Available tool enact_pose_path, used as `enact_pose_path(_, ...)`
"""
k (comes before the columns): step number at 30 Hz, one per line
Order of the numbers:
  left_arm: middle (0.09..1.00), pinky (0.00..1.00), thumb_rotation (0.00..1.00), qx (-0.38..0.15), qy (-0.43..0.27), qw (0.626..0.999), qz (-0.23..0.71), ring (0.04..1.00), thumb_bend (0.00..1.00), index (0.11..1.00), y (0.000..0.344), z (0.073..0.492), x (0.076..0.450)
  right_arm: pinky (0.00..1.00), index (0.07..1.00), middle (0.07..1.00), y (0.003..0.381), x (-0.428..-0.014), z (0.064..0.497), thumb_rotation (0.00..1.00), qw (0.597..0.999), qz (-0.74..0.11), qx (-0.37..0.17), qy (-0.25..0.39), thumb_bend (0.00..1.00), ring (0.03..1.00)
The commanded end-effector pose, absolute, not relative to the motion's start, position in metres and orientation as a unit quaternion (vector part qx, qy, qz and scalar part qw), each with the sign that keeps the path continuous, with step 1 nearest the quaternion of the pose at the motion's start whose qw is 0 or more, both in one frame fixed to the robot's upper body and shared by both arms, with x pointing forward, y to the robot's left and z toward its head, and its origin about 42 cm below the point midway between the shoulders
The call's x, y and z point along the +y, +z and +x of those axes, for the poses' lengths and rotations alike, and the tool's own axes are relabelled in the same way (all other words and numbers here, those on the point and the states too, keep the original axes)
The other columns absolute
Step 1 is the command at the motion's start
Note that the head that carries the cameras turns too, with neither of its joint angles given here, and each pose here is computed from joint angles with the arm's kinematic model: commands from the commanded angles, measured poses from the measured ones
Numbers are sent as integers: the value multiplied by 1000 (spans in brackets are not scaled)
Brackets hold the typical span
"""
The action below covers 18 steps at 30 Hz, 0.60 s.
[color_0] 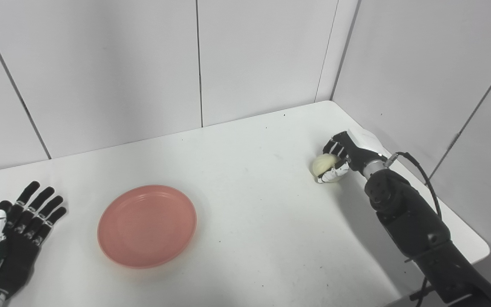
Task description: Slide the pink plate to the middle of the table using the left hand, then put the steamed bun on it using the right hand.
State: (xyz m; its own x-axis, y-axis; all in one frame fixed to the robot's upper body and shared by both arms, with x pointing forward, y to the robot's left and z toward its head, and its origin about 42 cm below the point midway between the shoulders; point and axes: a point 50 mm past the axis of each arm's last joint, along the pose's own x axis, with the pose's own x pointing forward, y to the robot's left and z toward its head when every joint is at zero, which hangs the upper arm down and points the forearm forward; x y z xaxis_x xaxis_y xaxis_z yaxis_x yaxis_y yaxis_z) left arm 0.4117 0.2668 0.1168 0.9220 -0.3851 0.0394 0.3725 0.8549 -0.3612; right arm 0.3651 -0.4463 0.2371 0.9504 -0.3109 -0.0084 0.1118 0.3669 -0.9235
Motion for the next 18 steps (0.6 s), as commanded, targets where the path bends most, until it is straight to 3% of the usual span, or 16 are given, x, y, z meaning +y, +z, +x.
enact_pose_path(1, 890, 875, 860, 134, -179, 956, -189, 875, 490, 899, 65, 380, 256, 401, 503, 470, 286, -436, 375, 0, 813, -564, 6, -142, 528, 463)
enact_pose_path(9, 911, 905, 910, 126, -185, 960, -169, 899, 484, 916, 75, 374, 223, 368, 536, 436, 324, -375, 388, 0, 817, -563, -94, -84, 519, 417)
enact_pose_path(12, 936, 939, 972, 129, -186, 960, -167, 925, 454, 939, 83, 371, 205, 424, 534, 445, 334, -344, 402, 0, 814, -569, -110, -49, 520, 438)
enact_pose_path(18, 975, 998, 1000, 134, -187, 959, -165, 968, 402, 986, 94, 369, 175, 373, 533, 447, 334, -307, 422, 0, 811, -570, -130, 9, 522, 429)
